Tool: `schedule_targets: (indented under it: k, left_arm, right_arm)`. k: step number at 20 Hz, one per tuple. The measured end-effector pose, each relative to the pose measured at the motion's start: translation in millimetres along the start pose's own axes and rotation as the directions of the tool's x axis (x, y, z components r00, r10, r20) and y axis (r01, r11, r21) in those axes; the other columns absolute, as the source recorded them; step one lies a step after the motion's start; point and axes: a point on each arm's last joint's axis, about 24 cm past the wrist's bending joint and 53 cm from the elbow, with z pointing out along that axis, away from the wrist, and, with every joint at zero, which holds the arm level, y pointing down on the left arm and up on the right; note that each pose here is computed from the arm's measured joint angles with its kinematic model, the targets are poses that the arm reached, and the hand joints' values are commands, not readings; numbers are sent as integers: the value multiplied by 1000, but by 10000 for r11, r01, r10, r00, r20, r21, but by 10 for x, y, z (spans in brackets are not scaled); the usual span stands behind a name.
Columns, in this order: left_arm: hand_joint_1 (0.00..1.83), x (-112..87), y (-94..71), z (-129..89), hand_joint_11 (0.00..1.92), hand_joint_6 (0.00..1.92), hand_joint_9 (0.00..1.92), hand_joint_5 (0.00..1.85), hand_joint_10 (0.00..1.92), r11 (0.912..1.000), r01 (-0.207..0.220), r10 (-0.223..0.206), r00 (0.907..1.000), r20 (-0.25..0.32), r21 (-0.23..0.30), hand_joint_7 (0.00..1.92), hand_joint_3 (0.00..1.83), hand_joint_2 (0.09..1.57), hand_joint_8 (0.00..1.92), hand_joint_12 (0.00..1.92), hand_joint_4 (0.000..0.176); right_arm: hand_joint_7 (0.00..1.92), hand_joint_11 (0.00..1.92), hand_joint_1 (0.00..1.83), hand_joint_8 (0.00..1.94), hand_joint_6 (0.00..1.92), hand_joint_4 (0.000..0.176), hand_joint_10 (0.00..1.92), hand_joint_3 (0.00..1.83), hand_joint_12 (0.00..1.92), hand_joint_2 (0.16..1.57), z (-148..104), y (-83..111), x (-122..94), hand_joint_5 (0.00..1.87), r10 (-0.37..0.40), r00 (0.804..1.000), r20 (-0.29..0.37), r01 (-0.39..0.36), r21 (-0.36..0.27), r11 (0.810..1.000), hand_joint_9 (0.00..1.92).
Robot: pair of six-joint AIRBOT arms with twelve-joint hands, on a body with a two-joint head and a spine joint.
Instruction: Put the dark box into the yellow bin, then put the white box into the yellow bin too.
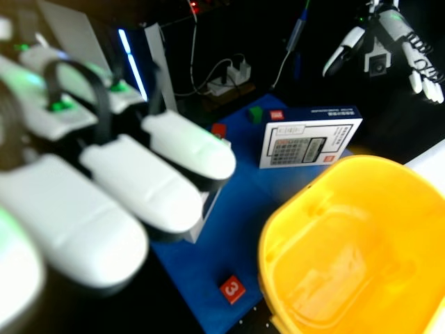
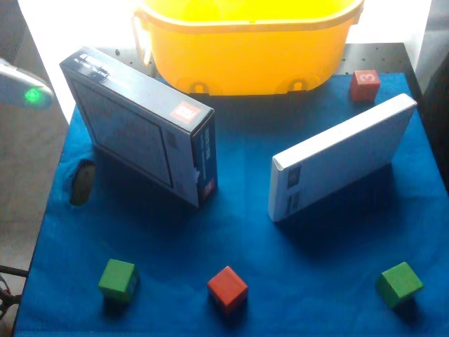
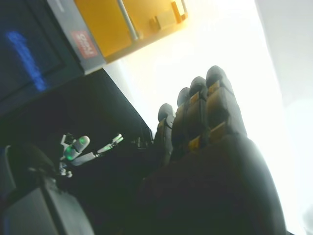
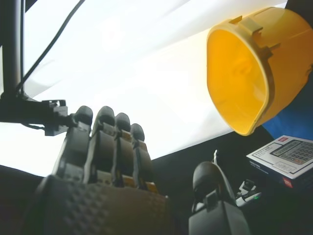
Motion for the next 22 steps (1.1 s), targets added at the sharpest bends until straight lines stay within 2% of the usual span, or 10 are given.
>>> schedule_targets:
  k: [2,3,5,8,14,16,17,18,20,22]
  left_arm:
    - [856,-2,-160,112,92,5,107,75,15,9993,-84,90,9998,-162,360,97,0,612,12,105,53]
    - [845,40,-203,145,114,4,122,74,18,9988,-152,165,9995,-263,471,102,0,600,12,113,53]
    - [834,237,-281,233,97,0,108,50,9,9964,-520,573,9951,-801,664,87,0,588,3,103,85]
    - [796,344,-361,308,131,2,137,51,15,9958,-255,359,9924,-1181,885,107,0,567,8,110,134]
    - [799,555,-341,393,117,7,108,44,3,9947,-578,729,9796,-1872,850,92,16,621,11,76,89]
    - [764,577,-335,396,154,2,142,49,6,9944,-648,801,9776,-1948,839,122,11,668,6,92,38]
    - [740,605,-326,417,173,3,169,54,14,9942,-698,850,9760,-2004,820,135,11,682,7,100,41]
    - [730,611,-320,428,175,1,176,50,15,9941,-715,866,9757,-2013,815,130,8,680,4,101,58]
    - [735,686,-336,472,191,7,179,66,13,9940,-664,841,9724,-2175,873,150,13,697,10,108,36]
    - [698,736,-351,479,219,10,195,80,15,9936,-642,842,9695,-2303,931,161,12,703,11,122,33]
  right_arm:
    - [219,100,0,9,6,0,11,0,64,1190,0,-1,2,129,0,10000,-7,0,4,10000,241]
    - [235,123,0,13,9,0,14,0,70,1176,0,-1,2,141,0,10000,-7,0,4,10000,254]
    - [233,126,0,9,4,0,9,0,65,1186,-1,-4,4,136,-4,10000,-16,4,13,10000,249]
    - [227,122,0,3,0,0,5,0,58,1185,0,-2,4,121,0,10000,-17,0,9,10000,246]
    - [220,92,0,2,4,0,2,0,37,1185,0,0,3,117,-3,10000,-13,3,4,10000,230]
    - [251,118,0,13,9,0,8,0,47,1169,-1,-1,2,135,0,10000,-10,0,6,10000,248]
    - [263,138,0,15,13,0,11,0,53,1172,-6,-13,2,150,-6,10000,-12,6,30,10000,258]
    - [266,143,0,14,11,0,11,0,54,1172,-10,-18,2,150,1,10000,-11,-1,42,10000,261]
    - [262,164,0,8,5,0,11,0,58,1167,-8,-10,1,145,-5,10000,-9,5,25,10000,272]
    - [261,137,24,5,4,0,4,0,42,1158,-8,-10,2,148,-5,10000,-12,5,26,10000,260]
